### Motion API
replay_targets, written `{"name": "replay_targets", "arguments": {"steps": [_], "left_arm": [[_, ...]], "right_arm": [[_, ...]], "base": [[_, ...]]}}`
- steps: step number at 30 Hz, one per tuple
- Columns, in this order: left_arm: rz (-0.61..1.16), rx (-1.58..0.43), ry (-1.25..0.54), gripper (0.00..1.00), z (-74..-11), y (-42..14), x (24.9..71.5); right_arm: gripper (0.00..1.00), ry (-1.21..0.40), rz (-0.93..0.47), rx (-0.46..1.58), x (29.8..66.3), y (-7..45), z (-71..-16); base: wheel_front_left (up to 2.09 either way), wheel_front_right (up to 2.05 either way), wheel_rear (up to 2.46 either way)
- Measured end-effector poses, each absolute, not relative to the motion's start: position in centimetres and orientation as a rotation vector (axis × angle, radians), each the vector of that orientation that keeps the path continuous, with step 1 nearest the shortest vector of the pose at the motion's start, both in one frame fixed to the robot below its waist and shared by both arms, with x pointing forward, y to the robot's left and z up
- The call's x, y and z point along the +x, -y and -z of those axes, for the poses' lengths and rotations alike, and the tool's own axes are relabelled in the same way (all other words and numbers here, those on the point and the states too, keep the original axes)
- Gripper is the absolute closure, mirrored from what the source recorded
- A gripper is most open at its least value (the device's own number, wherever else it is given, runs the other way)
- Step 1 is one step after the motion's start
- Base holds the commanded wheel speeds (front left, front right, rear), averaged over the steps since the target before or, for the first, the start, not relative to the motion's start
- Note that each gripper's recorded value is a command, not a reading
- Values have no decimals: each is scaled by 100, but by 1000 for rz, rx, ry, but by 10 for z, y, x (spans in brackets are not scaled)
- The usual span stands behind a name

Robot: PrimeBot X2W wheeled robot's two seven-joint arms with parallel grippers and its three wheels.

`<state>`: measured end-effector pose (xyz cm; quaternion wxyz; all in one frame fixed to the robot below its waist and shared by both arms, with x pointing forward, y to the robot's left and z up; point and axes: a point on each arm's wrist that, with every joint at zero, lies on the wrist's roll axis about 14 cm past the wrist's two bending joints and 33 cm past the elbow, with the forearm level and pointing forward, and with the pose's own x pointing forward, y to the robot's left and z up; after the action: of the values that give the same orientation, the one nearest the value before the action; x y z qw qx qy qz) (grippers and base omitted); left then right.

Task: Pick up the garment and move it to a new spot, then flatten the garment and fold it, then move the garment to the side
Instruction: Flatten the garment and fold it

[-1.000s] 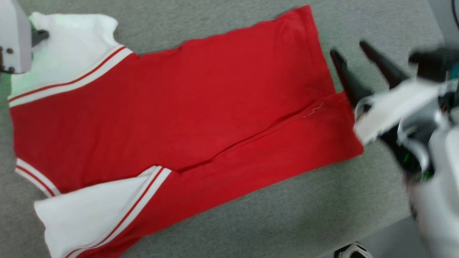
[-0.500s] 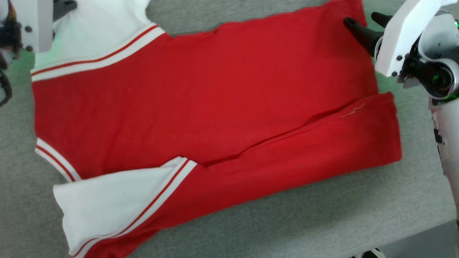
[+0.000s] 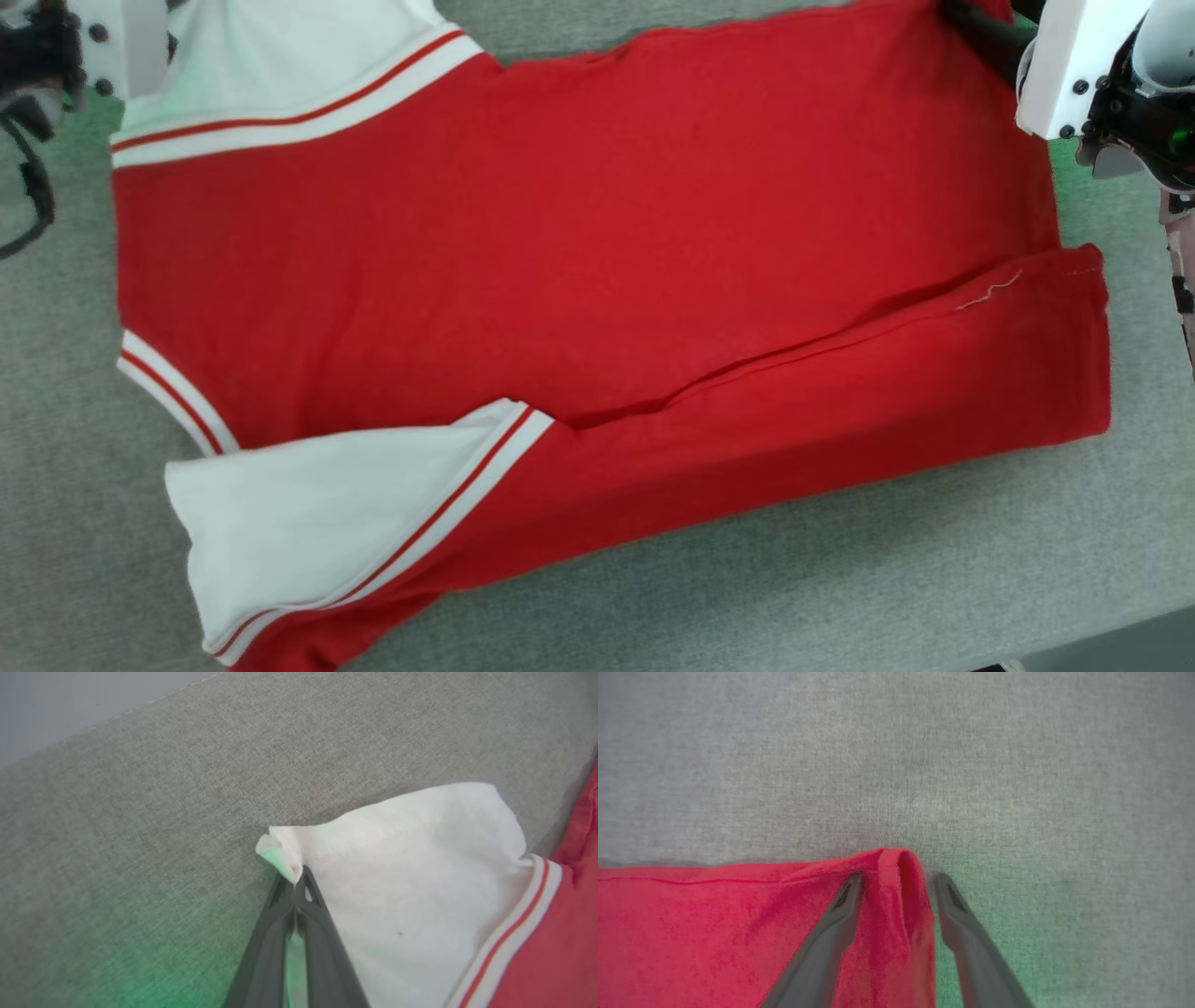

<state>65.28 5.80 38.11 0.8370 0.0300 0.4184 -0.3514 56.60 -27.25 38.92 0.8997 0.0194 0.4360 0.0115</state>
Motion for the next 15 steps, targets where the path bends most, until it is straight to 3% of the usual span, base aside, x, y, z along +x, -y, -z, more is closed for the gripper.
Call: {"name": "replay_targets", "arguments": {"steps": [7, 15], "left_arm": [[756, 33, -810, 100, -397, -55, 649], [842, -52, -642, 100, -447, -40, 619]], "right_arm": [[100, -794, -46, 37, 579, 268, -402], [100, -707, -82, 27, 568, 273, -425]], "base": [[0, 0, 0], [0, 0, 0]]}}
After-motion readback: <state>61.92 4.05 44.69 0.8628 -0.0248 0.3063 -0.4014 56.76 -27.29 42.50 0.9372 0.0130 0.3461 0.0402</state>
